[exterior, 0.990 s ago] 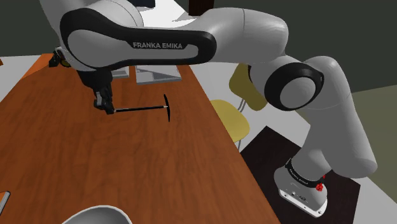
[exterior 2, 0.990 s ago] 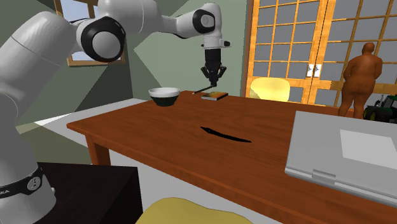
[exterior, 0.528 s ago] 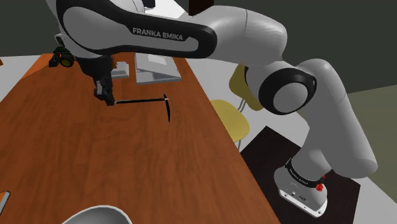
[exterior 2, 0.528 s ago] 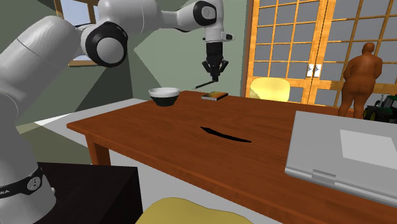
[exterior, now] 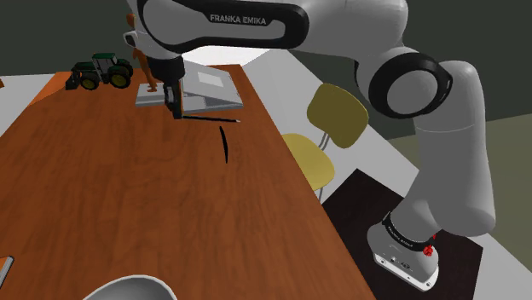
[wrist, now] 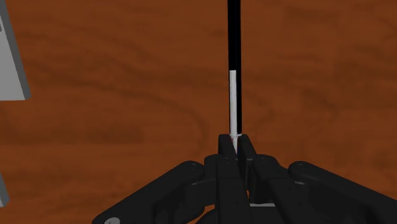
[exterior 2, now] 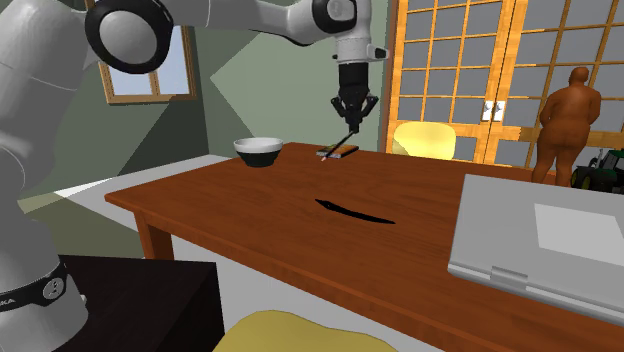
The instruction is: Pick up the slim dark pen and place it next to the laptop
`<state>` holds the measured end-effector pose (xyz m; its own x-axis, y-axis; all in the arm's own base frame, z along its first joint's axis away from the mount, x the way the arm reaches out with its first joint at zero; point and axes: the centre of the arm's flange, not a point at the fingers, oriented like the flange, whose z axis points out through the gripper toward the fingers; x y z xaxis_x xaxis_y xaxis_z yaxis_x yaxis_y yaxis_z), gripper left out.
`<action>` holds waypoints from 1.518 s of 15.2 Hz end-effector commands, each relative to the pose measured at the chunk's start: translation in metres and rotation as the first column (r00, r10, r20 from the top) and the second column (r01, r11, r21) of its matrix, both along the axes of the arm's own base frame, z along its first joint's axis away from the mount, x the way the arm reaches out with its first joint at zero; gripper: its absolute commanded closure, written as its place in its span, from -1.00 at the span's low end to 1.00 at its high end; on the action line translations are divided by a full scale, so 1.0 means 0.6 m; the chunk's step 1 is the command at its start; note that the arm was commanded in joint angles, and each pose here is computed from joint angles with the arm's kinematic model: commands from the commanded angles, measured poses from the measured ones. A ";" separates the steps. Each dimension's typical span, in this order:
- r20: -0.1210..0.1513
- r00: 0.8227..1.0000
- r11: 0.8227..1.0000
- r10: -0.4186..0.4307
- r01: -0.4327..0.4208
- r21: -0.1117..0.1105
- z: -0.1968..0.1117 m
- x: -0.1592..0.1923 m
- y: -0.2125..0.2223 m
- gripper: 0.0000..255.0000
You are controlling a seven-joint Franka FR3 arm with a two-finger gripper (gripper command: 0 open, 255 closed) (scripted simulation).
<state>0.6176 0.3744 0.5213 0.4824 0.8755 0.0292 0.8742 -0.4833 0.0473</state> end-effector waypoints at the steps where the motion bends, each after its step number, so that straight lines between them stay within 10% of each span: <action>1: 0.000 1.000 1.000 0.001 -0.001 0.000 0.000 0.012 -0.039 1.00; 16: 0.000 1.000 1.000 0.001 -0.001 0.000 0.000 0.139 -0.355 1.00; 23: 0.000 1.000 1.000 0.001 -0.001 0.000 -0.061 0.139 -0.355 1.00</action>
<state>0.6998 0.1605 0.4903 0.4817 0.8759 0.0288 0.8746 -0.4826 0.0470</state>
